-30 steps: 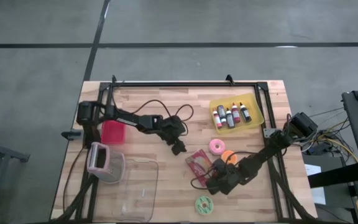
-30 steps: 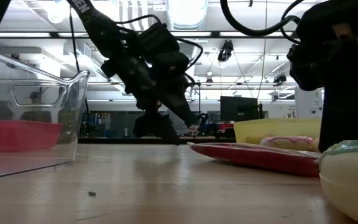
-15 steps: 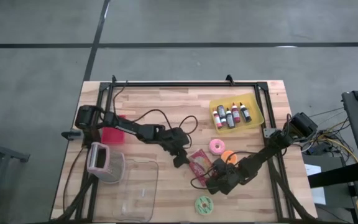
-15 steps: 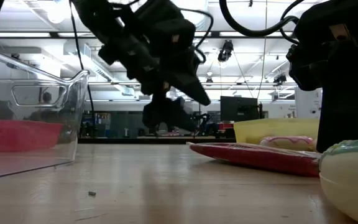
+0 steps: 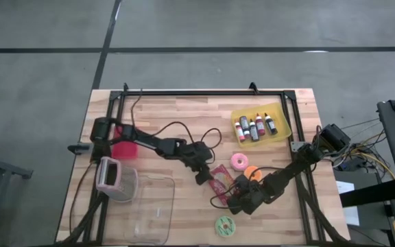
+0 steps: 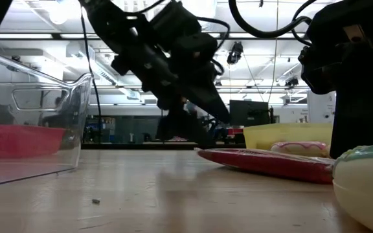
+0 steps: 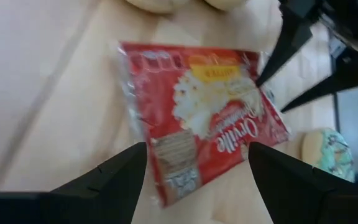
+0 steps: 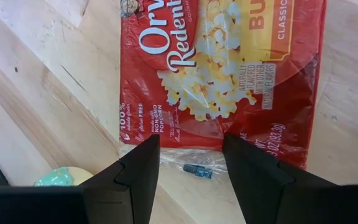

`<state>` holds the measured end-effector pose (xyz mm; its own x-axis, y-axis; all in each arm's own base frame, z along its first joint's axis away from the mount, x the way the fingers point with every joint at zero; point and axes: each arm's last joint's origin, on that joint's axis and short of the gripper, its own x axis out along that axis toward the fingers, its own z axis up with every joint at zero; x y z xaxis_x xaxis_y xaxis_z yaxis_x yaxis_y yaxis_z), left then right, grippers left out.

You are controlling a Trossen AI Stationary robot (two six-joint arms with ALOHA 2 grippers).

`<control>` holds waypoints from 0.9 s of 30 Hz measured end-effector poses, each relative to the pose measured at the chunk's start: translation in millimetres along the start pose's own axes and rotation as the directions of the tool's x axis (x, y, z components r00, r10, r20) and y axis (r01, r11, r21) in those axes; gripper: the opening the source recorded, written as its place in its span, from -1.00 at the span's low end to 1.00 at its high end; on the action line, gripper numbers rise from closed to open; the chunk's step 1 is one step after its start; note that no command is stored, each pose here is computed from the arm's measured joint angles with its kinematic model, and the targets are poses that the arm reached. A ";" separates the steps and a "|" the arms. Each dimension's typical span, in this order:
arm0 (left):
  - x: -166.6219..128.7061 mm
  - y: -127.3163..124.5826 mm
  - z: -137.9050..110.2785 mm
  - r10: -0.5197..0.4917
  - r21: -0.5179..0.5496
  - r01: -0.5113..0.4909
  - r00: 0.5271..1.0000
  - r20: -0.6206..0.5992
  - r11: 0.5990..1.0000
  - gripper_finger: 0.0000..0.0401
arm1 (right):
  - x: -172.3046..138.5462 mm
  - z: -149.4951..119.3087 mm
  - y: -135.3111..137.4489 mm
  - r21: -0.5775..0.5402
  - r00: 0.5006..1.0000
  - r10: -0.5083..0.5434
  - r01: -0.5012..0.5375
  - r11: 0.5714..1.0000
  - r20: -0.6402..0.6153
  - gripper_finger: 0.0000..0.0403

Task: Pick & Place Food Item
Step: Put the popcorn pack into the transparent bin

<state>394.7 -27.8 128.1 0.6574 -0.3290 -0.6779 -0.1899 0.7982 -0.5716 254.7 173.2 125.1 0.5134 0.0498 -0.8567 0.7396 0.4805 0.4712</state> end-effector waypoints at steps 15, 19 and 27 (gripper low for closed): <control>13.7 2.3 6.5 -0.040 0.010 0.040 0.999 -0.032 0.999 0.44 | 0.0 0.0 -0.1 -0.019 1.000 -0.001 0.001 1.000 0.000 -0.12; 4.0 0.3 14.0 -0.045 0.017 0.046 0.999 -0.012 0.999 0.44 | 0.0 0.0 -0.1 -0.019 1.000 -0.001 0.001 1.000 0.000 -0.12; -0.7 5.3 9.2 0.075 0.035 -0.073 0.997 -0.035 0.997 0.44 | 0.0 0.0 0.0 -0.019 1.000 0.000 0.000 1.000 0.001 -0.12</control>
<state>399.9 -18.7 129.8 0.6155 -0.2861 -0.7344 -0.2123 0.8371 -0.5041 254.7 173.2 125.1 0.5135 0.0491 -0.8567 0.7315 0.4969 0.4670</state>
